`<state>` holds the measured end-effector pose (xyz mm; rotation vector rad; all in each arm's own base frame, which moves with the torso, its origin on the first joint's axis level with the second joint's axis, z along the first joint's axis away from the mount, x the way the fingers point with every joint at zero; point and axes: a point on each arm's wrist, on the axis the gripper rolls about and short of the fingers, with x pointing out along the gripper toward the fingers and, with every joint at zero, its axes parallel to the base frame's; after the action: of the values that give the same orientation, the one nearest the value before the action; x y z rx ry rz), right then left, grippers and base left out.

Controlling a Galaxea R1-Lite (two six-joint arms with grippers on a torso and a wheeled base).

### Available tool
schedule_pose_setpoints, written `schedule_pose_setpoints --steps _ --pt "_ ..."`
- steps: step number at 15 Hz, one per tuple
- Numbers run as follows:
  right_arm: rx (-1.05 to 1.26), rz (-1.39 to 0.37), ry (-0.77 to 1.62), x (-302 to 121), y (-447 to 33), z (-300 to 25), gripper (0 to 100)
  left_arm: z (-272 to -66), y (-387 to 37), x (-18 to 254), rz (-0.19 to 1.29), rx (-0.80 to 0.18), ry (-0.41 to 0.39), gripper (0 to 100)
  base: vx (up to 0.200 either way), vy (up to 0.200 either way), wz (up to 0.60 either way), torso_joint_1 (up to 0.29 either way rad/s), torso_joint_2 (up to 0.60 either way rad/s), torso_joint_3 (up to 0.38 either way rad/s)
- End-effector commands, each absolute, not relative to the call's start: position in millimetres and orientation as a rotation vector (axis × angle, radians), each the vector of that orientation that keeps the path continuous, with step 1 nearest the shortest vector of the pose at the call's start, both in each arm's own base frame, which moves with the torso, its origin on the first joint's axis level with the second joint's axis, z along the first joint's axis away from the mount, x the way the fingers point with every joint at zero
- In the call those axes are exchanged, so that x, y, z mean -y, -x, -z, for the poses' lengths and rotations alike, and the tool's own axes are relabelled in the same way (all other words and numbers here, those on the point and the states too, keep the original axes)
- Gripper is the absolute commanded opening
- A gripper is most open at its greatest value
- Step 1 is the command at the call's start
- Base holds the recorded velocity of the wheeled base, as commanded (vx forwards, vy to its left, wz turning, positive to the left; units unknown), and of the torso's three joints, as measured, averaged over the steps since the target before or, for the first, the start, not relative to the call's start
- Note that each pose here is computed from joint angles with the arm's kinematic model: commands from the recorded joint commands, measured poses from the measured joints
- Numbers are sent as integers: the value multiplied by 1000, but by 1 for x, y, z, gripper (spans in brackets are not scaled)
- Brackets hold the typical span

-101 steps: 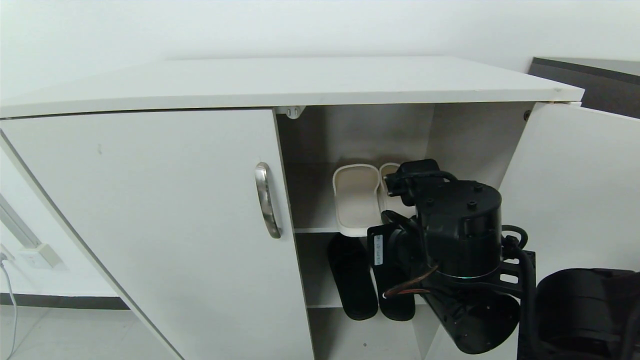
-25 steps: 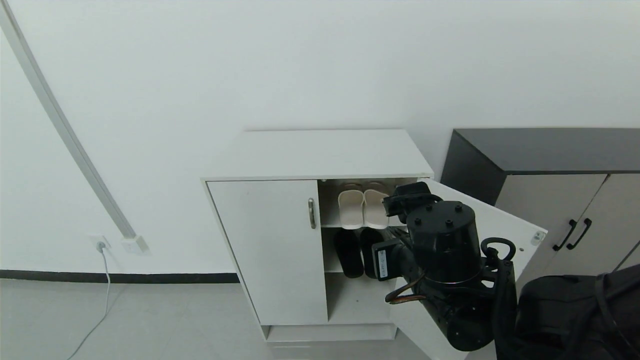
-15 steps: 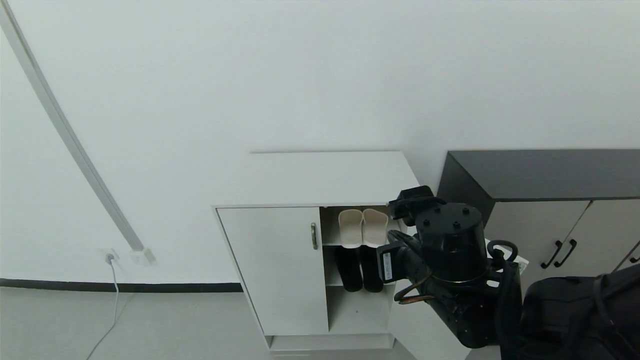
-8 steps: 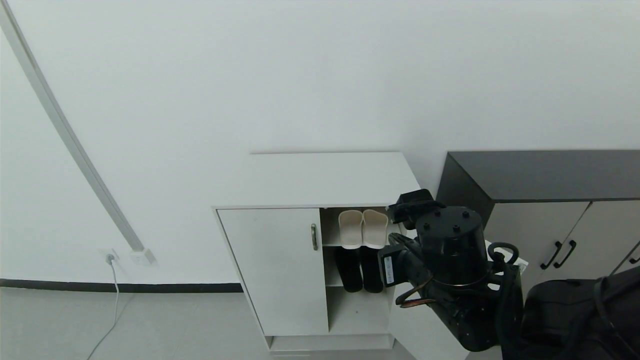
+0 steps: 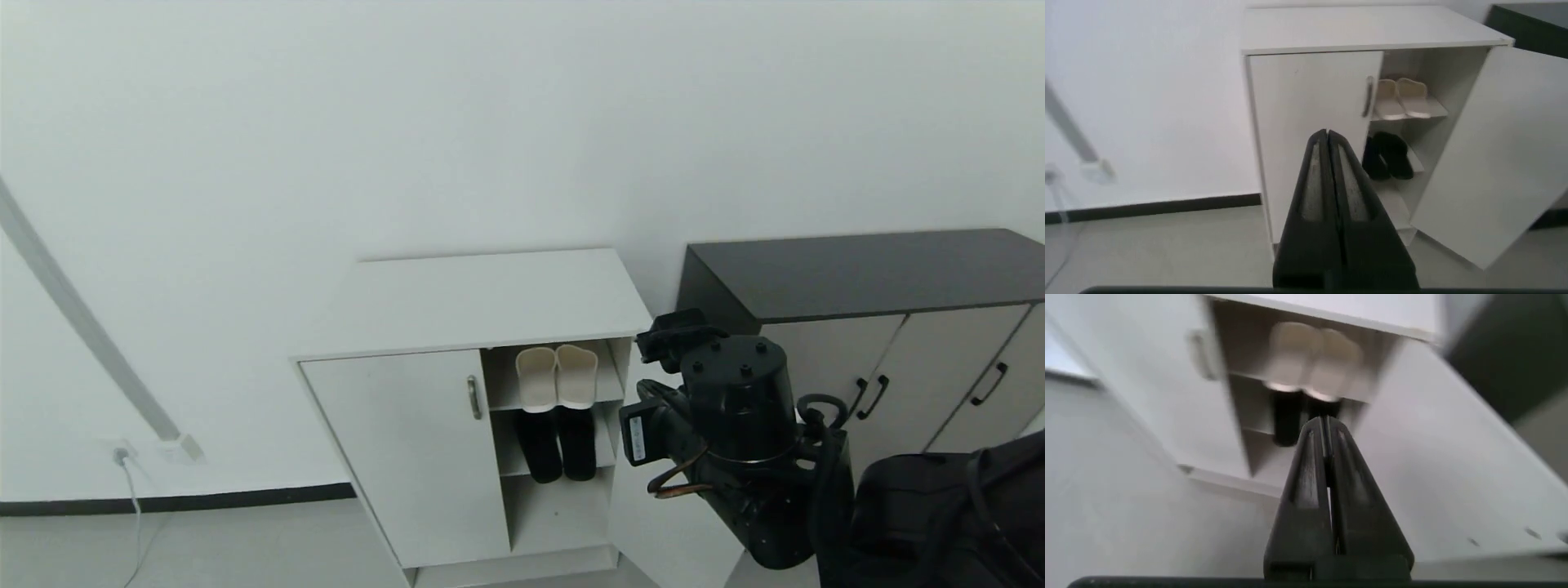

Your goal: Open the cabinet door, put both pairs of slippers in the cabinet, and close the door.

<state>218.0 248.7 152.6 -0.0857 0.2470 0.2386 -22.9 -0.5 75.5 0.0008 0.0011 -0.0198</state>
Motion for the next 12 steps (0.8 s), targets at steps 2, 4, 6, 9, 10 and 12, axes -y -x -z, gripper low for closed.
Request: schedule_pose_setpoints --steps 2,4,6,9,10,12 --pt "-238 -215 80 -243 -225 -155 0 -76 23 1 20 -2 -2 0 0 0 -300 1 -1 1" --pt "-213 -206 85 -241 -229 -155 0 -76 23 1 20 -2 0 0 0 0 0 0 0 0" --pt "-204 -201 81 -240 -232 -156 0 -76 23 1 20 -2 -2 0 0 0 0 0 0 0" --pt "-214 -179 83 -237 -241 -149 0 -76 23 1 20 -2 0 0 0 0 0 0 0 0" --pt "-212 -177 83 -236 -242 -148 0 -76 23 1 20 -2 0 0 0 0 0 0 0 0" --pt "-222 -174 91 -237 -244 -144 0 -76 23 1 20 -2 0 0 -200 0 0 0 0 0"
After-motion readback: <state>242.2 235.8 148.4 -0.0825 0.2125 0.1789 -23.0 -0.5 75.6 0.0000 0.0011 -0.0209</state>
